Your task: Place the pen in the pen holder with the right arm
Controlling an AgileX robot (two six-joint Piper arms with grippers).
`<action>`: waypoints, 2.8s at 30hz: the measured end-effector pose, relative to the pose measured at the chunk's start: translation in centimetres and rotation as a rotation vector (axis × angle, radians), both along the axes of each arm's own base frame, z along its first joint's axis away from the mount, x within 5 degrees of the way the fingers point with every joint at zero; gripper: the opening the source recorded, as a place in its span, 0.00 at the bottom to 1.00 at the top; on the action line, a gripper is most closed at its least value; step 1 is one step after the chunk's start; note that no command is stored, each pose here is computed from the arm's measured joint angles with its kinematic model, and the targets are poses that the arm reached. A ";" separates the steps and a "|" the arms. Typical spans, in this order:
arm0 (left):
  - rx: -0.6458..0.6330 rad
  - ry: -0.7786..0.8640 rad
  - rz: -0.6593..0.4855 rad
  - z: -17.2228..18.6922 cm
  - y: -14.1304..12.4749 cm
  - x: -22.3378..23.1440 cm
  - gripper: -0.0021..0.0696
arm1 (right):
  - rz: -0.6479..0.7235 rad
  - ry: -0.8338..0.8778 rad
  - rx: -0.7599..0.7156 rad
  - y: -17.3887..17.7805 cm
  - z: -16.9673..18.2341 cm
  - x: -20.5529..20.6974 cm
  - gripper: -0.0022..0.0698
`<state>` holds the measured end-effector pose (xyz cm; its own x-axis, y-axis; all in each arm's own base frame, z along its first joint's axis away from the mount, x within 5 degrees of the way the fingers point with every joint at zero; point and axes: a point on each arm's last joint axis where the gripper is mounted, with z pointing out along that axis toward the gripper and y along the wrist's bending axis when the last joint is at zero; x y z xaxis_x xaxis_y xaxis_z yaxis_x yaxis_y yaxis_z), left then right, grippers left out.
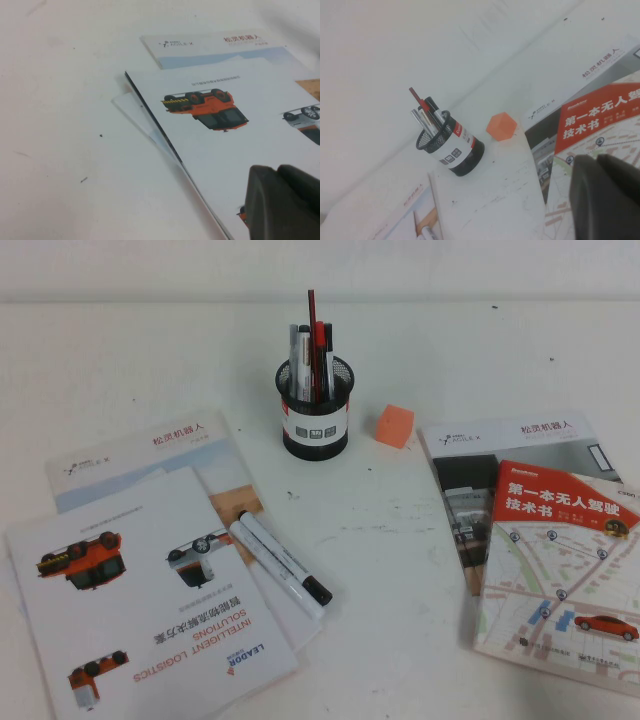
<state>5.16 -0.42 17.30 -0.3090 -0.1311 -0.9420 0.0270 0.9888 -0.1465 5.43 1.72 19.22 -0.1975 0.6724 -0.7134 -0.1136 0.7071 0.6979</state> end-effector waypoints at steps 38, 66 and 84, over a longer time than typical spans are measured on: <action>0.000 0.000 0.000 0.0 0.0 0.0 0.03 | 0.010 0.003 0.012 0.1 0.2 0.0 0.00; -0.002 0.000 0.000 0.0 0.0 0.0 0.03 | 0.666 0.635 -0.911 4.9 14.8 18.7 0.00; -0.002 0.000 0.000 0.0 0.0 0.0 0.03 | 0.928 0.717 -1.289 23.0 8.8 30.1 0.00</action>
